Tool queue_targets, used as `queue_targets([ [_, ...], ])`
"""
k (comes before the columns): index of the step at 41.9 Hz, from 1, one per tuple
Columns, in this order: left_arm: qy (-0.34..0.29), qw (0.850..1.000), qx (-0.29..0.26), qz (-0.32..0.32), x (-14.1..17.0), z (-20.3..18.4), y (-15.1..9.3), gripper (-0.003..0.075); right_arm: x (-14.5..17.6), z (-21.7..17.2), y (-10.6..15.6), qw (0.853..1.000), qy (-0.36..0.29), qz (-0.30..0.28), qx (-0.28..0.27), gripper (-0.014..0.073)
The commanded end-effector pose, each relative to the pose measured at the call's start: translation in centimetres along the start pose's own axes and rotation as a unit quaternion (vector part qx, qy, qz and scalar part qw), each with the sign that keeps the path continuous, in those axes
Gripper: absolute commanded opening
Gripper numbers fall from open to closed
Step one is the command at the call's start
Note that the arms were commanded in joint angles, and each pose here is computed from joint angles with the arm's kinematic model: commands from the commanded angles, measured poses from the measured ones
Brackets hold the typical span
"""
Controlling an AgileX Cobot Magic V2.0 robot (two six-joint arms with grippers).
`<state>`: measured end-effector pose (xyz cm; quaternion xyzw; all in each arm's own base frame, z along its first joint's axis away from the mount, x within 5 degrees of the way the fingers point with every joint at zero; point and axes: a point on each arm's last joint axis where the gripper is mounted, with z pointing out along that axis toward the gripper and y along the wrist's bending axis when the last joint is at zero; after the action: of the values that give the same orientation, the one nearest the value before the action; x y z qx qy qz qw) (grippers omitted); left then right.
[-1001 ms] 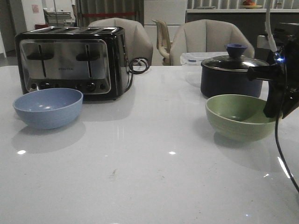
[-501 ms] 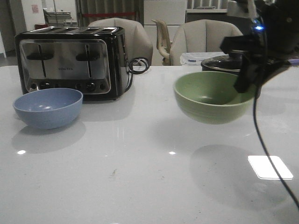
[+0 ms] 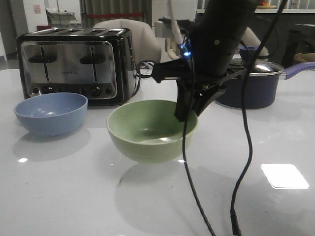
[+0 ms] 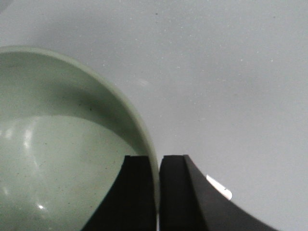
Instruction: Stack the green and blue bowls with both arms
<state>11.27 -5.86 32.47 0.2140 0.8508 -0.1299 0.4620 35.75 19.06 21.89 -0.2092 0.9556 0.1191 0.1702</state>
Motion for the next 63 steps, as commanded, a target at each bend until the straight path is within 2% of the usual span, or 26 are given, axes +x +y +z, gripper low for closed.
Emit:
queue_targets([
  [1, -0.046, 0.999, 0.002, -0.004, -1.4, -0.4, -0.1, 0.0602, -1.5, -2.1, 0.3, 0.998, -0.059, -0.002, -0.001, 0.0050],
  [5, -0.046, 0.999, 0.002, -0.004, -1.4, -0.4, -0.1, 0.0602, -1.5, -1.4, 0.2, 0.999, -0.052, -0.001, 0.000, 0.0119],
  [11, -0.046, 0.999, 0.002, -0.004, -1.4, -0.4, -0.1, 0.0602, -1.6, -1.4, 0.2, 0.998, -0.060, 0.000, 0.000, 0.0340],
  [15, -0.046, 0.999, 0.002, -0.004, -1.4, -0.4, -0.1, 0.0602, -1.8, -2.3, 0.3, 0.997, -0.077, -0.002, 0.000, 0.0425],
  [26, -0.047, 0.999, 0.002, -0.004, -1.4, -0.4, -0.1, 0.0602, -0.9, -10.0, 1.3, 0.987, -0.156, -0.025, 0.006, 0.0423],
  [38, -0.047, 0.999, 0.002, -0.004, -1.4, -0.4, -0.1, 0.0602, 6.2, -18.6, 1.4, 0.966, -0.242, -0.069, 0.050, 0.0423],
  [45, -0.047, 0.999, 0.002, -0.004, -1.4, -0.4, -0.1, 0.0602, 10.5, -20.5, 1.4, 0.962, -0.257, -0.075, 0.055, 0.0423],
  [57, -0.044, 0.999, 0.002, -0.004, -1.4, -0.3, -0.1, 0.0602, 16.7, -20.4, 1.0, 0.963, -0.254, -0.075, 0.055, 0.0423],
  [63, -0.012, 1.000, -0.006, 0.011, -1.6, 0.2, 0.1, 0.0602, 18.2, -21.0, 1.1, 0.961, -0.261, -0.076, 0.055, 0.0423],
])
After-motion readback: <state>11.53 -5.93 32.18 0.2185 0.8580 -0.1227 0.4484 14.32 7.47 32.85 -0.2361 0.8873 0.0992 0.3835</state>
